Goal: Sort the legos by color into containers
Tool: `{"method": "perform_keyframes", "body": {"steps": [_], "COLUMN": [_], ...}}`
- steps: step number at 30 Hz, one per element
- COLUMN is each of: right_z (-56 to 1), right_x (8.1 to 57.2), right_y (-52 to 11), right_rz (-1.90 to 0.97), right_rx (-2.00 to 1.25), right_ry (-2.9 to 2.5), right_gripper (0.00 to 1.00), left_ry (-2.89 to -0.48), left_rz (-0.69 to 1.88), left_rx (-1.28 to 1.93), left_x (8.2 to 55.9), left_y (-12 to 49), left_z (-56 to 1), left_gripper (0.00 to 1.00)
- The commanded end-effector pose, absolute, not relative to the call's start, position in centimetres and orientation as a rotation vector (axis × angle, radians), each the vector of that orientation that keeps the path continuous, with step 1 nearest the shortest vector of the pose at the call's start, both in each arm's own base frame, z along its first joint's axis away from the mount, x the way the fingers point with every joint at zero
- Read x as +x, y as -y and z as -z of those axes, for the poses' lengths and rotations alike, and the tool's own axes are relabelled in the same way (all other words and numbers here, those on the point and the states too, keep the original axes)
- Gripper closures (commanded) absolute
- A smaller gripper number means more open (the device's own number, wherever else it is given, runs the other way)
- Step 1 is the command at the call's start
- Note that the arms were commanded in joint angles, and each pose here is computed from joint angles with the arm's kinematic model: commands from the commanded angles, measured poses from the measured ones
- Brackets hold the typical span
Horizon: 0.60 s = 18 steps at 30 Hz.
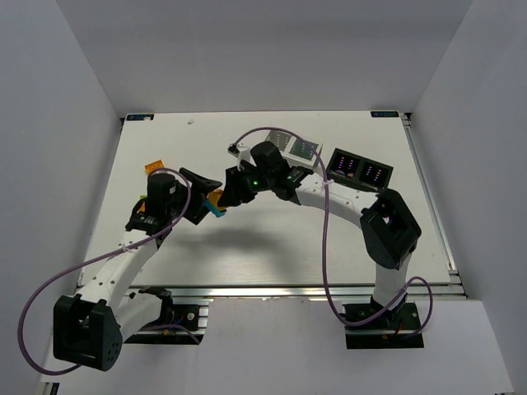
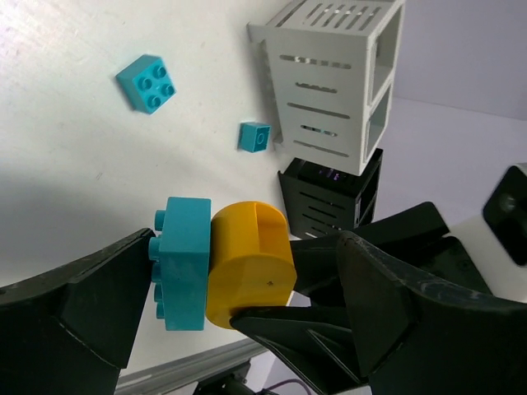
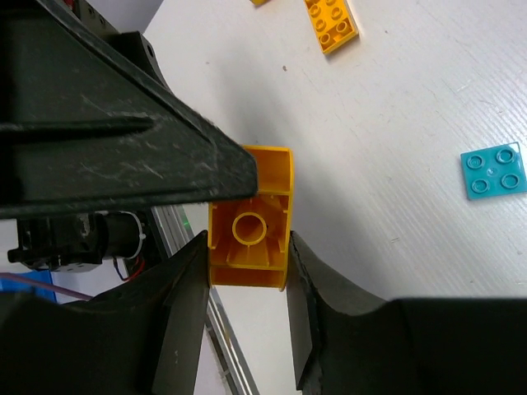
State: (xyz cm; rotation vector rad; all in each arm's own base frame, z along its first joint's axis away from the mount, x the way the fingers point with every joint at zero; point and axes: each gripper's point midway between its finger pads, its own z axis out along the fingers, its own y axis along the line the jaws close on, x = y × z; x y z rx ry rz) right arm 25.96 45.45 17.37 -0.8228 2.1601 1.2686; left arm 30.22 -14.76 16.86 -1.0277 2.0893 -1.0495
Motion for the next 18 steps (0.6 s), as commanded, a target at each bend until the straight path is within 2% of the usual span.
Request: {"method": "perform_keyframes", "body": {"steps": [1, 8, 15, 18], "right_z": [-20.2, -20.9, -24.9, -26.8], "right_x": [25.9, 28.4, 30.2, 30.2], "right_y": [-44.6, -41.3, -38.3, -36.0], "right_rz": [-1.307, -1.32, -1.431, -1.506], "right_rx": [-0.856, -0.8, -0.845, -0.944], "right_ry": [-2.062, -2.058, -1.901, -1.775], "right_gripper": [1.0, 1.0, 1.0, 1.0], "left_ry": [-1.96, -1.898, -1.884, -1.732], "left_rz": [1.052, 1.035, 1.064, 1.171], "left_rx": [-0.905, -0.843, -0.745, -0.578], "left_x": [31.4, 31.4, 31.0, 31.1], "left_y": [14.3, 13.6, 14.2, 15.2], "left_z": [-21.9, -23.3, -23.3, -26.8], "left_gripper": [0.02, 0.02, 0.04, 0.07]}}
